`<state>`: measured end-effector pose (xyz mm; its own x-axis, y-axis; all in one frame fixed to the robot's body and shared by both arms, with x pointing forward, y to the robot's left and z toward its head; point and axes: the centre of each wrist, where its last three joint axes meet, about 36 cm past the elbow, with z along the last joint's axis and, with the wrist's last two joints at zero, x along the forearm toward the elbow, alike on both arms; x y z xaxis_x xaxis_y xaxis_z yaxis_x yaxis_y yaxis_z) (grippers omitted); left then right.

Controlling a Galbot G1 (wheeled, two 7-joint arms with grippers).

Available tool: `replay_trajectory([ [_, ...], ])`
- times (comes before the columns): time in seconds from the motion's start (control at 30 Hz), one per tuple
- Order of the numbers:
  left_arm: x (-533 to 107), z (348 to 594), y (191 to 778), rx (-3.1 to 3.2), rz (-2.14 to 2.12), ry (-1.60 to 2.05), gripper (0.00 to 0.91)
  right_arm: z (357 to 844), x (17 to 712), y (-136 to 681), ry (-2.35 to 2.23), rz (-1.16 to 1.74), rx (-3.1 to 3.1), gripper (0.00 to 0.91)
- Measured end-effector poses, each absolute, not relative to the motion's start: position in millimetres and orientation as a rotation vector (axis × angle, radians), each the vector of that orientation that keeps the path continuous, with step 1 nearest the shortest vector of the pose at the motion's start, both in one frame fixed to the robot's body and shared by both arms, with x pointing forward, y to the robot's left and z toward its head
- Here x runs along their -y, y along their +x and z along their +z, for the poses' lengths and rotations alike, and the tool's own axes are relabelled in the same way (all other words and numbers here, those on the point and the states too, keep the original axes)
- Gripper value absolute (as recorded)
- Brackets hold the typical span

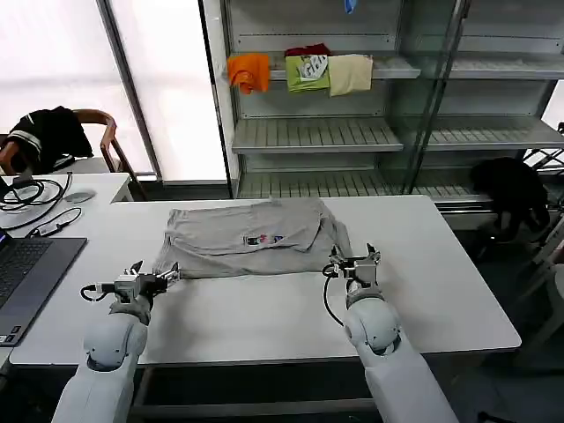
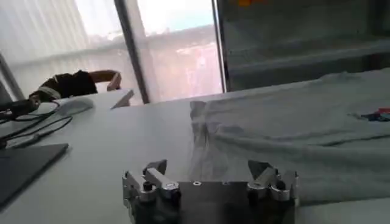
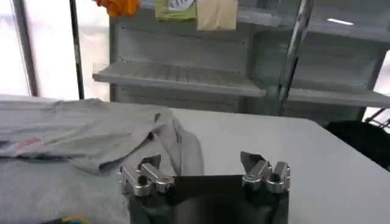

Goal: Fold and organize the clothes.

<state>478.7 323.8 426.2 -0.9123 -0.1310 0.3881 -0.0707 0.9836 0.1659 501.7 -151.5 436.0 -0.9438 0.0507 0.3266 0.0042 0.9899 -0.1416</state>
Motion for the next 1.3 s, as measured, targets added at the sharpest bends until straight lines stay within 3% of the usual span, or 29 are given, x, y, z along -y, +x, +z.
replay_trajectory([
  [0.13,-325,421,480,2.708,-0.199,0.147,0.907,431,149,502,-0.035,0.194,2.784,0.907],
  [0.17,-325,420,481,2.705,-0.199,0.147,0.867,430,148,503,-0.035,0.192,2.780,0.907],
  [0.27,-327,418,482,2.698,-0.198,0.150,0.584,426,147,503,-0.034,0.188,2.769,0.897],
  [0.33,-328,416,482,2.691,-0.197,0.151,0.302,422,147,503,-0.034,0.186,2.757,0.705],
  [0.4,-328,414,481,2.686,-0.198,0.152,0.242,419,147,502,-0.033,0.183,2.748,0.534],
  [0.43,-328,413,481,2.684,-0.200,0.151,0.151,418,147,502,-0.033,0.181,2.744,0.322],
  [0.5,-328,411,479,2.679,-0.209,0.147,0.071,415,147,501,-0.033,0.175,2.738,0.151],
  [0.53,-328,411,478,2.678,-0.212,0.145,0.050,414,147,501,-0.032,0.171,2.734,0.020],
  [1.3,-326,401,465,2.656,-0.210,0.131,0.020,404,148,482,-0.035,0.101,2.711,0.000],
])
